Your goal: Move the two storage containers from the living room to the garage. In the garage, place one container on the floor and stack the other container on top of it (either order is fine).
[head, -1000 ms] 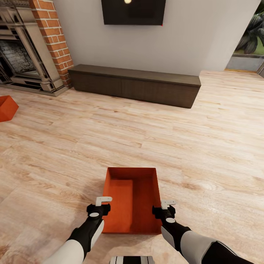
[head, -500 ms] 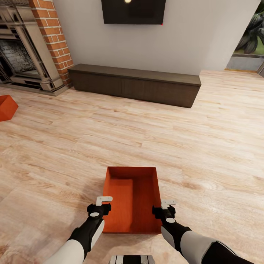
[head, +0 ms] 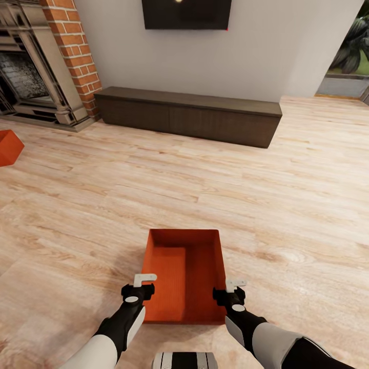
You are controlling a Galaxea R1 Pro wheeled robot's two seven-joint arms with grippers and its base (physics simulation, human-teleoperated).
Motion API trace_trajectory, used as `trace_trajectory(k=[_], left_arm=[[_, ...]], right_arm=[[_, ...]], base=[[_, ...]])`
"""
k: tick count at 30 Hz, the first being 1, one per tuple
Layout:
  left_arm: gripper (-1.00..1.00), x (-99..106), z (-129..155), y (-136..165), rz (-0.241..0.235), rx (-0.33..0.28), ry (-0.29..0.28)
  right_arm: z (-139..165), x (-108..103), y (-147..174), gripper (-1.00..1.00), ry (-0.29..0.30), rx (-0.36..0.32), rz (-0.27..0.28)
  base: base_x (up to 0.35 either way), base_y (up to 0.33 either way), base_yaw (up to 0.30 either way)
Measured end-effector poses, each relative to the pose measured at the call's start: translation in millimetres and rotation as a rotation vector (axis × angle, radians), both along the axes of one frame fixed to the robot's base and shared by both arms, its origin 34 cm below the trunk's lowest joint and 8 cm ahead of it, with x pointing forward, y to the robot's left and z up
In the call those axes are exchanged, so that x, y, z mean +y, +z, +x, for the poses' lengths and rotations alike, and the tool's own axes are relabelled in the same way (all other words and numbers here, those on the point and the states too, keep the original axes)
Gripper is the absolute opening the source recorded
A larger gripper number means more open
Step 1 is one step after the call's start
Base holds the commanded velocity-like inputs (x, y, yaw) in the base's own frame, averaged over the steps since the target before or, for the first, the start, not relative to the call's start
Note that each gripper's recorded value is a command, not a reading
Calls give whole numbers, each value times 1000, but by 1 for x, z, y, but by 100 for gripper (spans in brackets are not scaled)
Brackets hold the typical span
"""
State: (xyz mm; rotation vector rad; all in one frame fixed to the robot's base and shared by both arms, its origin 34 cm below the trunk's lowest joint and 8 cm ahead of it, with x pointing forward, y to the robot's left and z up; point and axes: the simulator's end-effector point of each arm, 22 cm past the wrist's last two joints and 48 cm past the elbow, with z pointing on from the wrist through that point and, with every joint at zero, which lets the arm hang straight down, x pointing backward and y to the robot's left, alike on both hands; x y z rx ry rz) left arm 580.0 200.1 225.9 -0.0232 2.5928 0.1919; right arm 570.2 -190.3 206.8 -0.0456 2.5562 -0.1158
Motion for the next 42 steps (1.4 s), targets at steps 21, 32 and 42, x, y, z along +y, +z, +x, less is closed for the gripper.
trace_trajectory(k=[21,32,42], left_arm=[[100,1,-5,-22,4,-3,1],[100,2,-3,-21,5,-7,2],[100,2,-3,-21,5,-7,3]], right_arm=[[-6,0,-22,100,-4,0,1],[-6,0,-22,100,-4,0,1],[-6,-1,-22,100,-5,0,1]], base=[[0,0,0],[0,0,0],[0,0,0]])
